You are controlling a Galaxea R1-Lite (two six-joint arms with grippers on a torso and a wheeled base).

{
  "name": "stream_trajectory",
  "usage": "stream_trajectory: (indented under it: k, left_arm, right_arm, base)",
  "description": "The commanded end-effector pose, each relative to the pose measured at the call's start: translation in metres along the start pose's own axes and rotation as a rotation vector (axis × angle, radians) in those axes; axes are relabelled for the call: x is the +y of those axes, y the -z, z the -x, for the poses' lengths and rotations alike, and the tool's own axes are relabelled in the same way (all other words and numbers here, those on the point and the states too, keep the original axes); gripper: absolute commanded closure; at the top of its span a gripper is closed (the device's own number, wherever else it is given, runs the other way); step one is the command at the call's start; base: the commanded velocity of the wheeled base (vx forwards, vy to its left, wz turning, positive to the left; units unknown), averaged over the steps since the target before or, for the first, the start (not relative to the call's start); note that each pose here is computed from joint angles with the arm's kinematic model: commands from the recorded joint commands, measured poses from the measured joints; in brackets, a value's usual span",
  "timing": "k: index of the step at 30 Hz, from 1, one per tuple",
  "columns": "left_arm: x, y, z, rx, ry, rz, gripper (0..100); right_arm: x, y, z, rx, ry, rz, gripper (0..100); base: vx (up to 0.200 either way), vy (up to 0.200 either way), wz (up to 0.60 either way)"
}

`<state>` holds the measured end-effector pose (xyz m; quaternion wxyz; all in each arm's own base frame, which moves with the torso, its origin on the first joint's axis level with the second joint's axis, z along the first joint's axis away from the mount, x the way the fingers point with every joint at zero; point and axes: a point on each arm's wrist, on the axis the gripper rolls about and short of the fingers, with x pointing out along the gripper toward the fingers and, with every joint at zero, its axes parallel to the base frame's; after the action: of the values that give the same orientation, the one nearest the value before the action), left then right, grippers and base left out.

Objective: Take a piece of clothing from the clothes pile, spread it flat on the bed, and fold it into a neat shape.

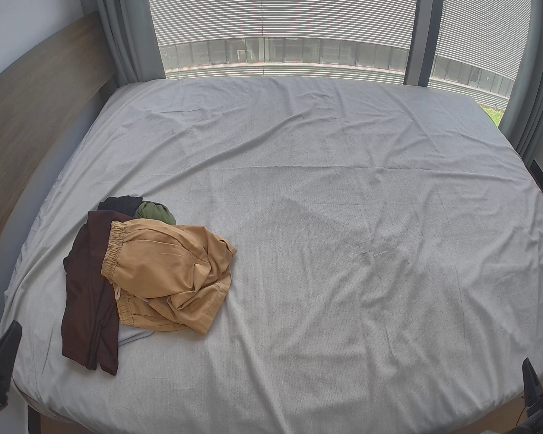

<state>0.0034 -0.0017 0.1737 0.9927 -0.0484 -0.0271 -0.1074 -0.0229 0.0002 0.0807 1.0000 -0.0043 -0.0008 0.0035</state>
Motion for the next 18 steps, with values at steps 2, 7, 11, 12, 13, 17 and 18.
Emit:
stream_trajectory:
  k: [2,7,11,12,13,17,18]
  left_arm:
    - [-0.005,-0.028,-0.059,0.146,0.088,0.062,0]
    - [-0.008,-0.040,-0.094,0.204,0.118,0.067,0]
    - [-0.008,-0.044,-0.119,0.230,0.132,0.071,0]
    - [-0.008,-0.044,-0.125,0.238,0.138,0.072,0]
    - [-0.009,-0.043,-0.130,0.247,0.143,0.073,0]
    - [-0.006,-0.031,-0.147,0.301,0.140,0.079,0]
    - [-0.004,-0.027,-0.151,0.318,0.135,0.081,0]
  right_arm:
    - [0.000,0.005,0.000,0.001,0.001,0.001,0]
    - [0.000,0.005,0.000,0.001,0.001,0.001,0]
    - [0.000,0.005,0.000,0.001,0.001,0.001,0]
    - [0.000,0.005,0.000,0.001,0.001,0.001,0]
    - [0.000,0.005,0.000,0.001,0.001,0.001,0]
    - [0.000,0.005,0.000,0.001,0.001,0.001,0]
    - [0.000,0.005,0.000,0.001,0.001,0.001,0]
  base:
    - [0.000,0.000,0.00]
    - [0.000,0.000,0.00]
    - [0.000,0.000,0.00]
    - [0.000,0.000,0.00]
    - [0.000,0.000,0.00]
    - [0.000,0.000,0.00]
    - [0.000,0.000,0.00]
